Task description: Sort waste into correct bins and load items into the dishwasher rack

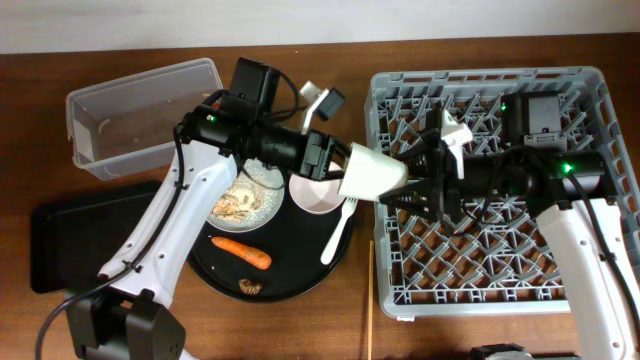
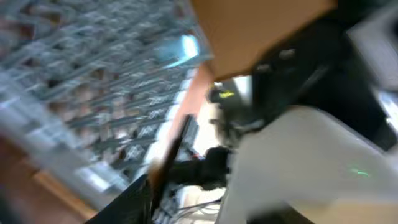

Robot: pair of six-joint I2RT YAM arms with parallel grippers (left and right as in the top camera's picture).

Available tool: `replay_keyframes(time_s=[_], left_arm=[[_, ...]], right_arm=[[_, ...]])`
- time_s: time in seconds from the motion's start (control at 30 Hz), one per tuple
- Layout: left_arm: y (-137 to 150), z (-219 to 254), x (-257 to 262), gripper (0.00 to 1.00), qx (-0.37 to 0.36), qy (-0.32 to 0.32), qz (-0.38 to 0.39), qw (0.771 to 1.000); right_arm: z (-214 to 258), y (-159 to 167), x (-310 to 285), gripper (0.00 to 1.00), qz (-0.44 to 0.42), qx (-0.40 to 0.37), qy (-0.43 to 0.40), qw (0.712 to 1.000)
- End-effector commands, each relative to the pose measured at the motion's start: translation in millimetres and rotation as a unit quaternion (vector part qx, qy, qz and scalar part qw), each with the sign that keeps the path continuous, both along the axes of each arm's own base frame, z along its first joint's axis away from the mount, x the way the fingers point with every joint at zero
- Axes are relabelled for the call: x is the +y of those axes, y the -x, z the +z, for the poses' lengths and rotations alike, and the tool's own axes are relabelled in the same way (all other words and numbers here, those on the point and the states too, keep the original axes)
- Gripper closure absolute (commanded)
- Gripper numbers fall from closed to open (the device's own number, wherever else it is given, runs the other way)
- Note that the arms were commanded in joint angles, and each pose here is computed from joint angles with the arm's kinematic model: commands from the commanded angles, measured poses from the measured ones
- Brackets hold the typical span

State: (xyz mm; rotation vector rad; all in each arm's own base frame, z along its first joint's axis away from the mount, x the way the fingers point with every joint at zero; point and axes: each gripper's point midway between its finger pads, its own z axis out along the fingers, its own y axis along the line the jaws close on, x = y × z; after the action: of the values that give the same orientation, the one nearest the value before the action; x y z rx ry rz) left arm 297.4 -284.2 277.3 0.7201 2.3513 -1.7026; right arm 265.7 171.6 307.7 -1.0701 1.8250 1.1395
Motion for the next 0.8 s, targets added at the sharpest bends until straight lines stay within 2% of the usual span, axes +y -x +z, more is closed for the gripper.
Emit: replay_keyframes(time_s=[0.0, 0.07, 0.13, 0.17, 0.23, 0.27, 0.37, 0.4, 0.57, 0.6, 0.63, 0.67, 0.77], left_arm=[[-32.1, -67.1, 51.3, 0.52, -0.033, -0.236, 0.117, 0.964], [-36.6, -92.6, 95.7, 0.51, -0.026, -0.347, 0.159, 0.924], [-36.3, -101.6, 121.3, 0.51, -0.016, -0.397, 0.177, 0.900], [-36.6, -102.9, 126.2, 0.51, -0.015, -0.405, 0.181, 0.896], [-37.3, -102.9, 127.2, 0.51, -0.016, -0.406, 0.182, 0.895], [-37.2, -103.0, 127.3, 0.51, -0.016, -0.407, 0.182, 0.895], [-37.0, -103.1, 127.3, 0.51, -0.015, -0.407, 0.182, 0.895], [-37.0, -103.1, 127.3, 0.51, -0.015, -0.407, 0.182, 0.895], [-36.9, -103.1, 127.3, 0.51, -0.015, -0.407, 0.182, 0.895], [-37.0, -103.0, 127.3, 0.51, -0.015, -0.407, 0.182, 0.895], [-37.0, -103.1, 127.3, 0.51, -0.015, -0.407, 0.182, 0.895], [-37.0, -103.1, 127.3, 0.51, -0.015, -0.407, 0.182, 0.895], [-37.0, -103.1, 127.3, 0.51, -0.015, -0.407, 0.182, 0.895]], right_arm=[[-35.3, -31.3, -48.5, 0.55, -0.169, 0.090, 0.112, 0.975], [-54.0, -46.7, -105.3, 0.56, -0.306, 0.153, 0.164, 0.925], [-65.5, -48.2, -157.5, 0.58, -0.407, 0.198, 0.186, 0.872], [-71.2, -45.8, -181.6, 0.59, -0.450, 0.215, 0.199, 0.844], [-84.4, -33.0, -239.5, 0.59, -0.555, 0.251, 0.243, 0.755], [-91.0, -20.0, -268.3, 0.59, -0.607, 0.275, 0.265, 0.697], [-109.3, 11.7, -313.3, 0.59, -0.674, 0.332, 0.308, 0.584], [-115.6, 16.3, -322.9, 0.59, -0.685, 0.347, 0.315, 0.558], [-154.0, 8.9, -332.5, 0.58, -0.661, 0.400, 0.337, 0.538], [-163.7, 6.5, -332.8, 0.48, -0.653, 0.412, 0.340, 0.537], [-168.9, 1.9, -329.5, 0.16, -0.646, 0.420, 0.331, 0.544], [-172.2, -4.3, -324.9, 0.01, -0.641, 0.425, 0.316, 0.556], [-167.2, -10.6, -313.9, 0.01, -0.633, 0.429, 0.287, 0.577]])
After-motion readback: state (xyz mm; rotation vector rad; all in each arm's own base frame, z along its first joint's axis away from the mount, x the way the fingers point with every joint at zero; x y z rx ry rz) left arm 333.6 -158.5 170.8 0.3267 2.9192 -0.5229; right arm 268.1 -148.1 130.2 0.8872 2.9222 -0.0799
